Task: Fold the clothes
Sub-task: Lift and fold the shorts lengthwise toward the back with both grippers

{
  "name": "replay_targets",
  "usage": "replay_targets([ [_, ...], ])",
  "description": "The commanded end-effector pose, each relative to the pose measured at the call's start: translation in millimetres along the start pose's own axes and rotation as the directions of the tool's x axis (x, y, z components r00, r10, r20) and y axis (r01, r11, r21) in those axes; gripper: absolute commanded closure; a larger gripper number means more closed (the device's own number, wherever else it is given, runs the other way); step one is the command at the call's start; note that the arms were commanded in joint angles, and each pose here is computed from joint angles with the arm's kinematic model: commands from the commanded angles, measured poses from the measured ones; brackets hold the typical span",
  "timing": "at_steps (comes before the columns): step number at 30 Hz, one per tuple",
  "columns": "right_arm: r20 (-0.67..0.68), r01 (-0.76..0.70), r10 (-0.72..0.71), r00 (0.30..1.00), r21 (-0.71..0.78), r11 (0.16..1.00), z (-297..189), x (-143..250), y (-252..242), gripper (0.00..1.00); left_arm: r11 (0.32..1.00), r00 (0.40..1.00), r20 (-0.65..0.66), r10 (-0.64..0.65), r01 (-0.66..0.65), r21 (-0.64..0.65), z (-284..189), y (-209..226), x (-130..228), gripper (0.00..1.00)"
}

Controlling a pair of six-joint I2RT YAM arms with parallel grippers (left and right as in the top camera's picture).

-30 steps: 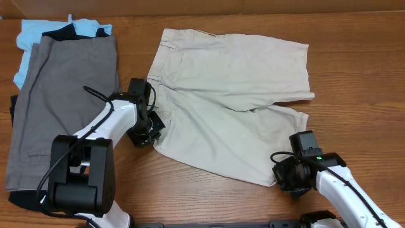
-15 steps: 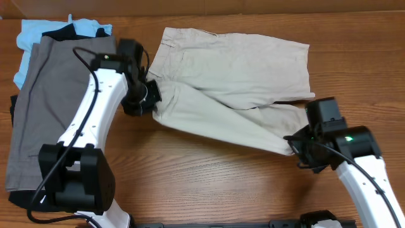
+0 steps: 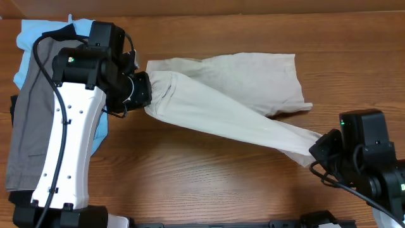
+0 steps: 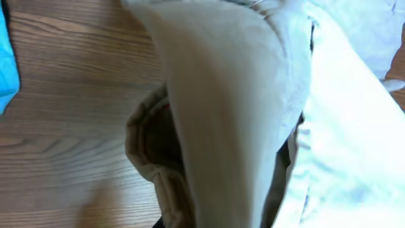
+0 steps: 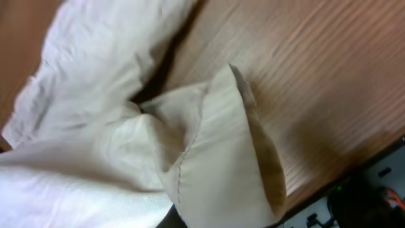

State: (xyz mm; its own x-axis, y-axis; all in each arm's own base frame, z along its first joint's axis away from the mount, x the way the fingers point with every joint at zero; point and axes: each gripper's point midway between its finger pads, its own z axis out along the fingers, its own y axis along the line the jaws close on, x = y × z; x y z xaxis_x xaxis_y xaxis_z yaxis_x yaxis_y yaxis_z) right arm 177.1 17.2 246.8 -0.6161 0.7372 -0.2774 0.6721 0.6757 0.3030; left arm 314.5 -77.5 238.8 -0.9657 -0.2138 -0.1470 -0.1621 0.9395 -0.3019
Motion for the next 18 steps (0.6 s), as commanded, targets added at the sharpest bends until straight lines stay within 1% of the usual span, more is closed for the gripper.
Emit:
replay_targets([
  [1, 0.100, 0.081, -0.087, 0.991, 0.064, 0.995, 6.7, -29.1, 6.7, 0.96, 0.994, 0.996, 0.085, 0.007, 0.002, -0.108, -11.3, 20.7, -12.2, 0.96],
  [5, 0.115, 0.119, -0.130, 0.985, 0.101, 0.988, 35.0, -50.3, 30.4, 0.96, 0.985, 0.994, 0.099, -0.051, 0.066, -0.161, 6.0, 34.6, -16.1, 0.96],
  [9, 0.142, 0.150, -0.172, 0.975, 0.151, 0.977, 75.0, -78.7, 53.6, 0.96, 0.966, 0.971, 0.207, -0.121, 0.163, -0.202, 22.4, 49.0, -38.8, 0.96],
  [11, 0.146, 0.148, -0.172, 0.974, 0.159, 0.976, 97.6, -93.3, 62.7, 0.96, 0.968, 0.956, 0.263, -0.128, 0.178, -0.179, 30.8, 47.9, -54.0, 0.96],
  [13, 0.166, 0.131, -0.157, 0.974, 0.157, 0.979, 128.1, -117.4, 71.6, 0.96, 0.977, 0.930, 0.349, -0.113, 0.168, -0.132, 40.0, 42.0, -78.8, 0.96],
  [15, 0.168, 0.134, -0.157, 0.973, 0.142, 0.981, 139.8, -126.8, 75.5, 0.96, 0.980, 0.907, 0.408, -0.105, 0.163, -0.112, 41.5, 39.4, -95.0, 0.96],
  [18, 0.186, 0.124, -0.144, 0.972, 0.115, 0.986, 160.9, -148.1, 79.7, 0.96, 0.983, 0.852, 0.516, -0.092, 0.160, -0.088, 38.0, 34.3, -126.5, 0.96],
])
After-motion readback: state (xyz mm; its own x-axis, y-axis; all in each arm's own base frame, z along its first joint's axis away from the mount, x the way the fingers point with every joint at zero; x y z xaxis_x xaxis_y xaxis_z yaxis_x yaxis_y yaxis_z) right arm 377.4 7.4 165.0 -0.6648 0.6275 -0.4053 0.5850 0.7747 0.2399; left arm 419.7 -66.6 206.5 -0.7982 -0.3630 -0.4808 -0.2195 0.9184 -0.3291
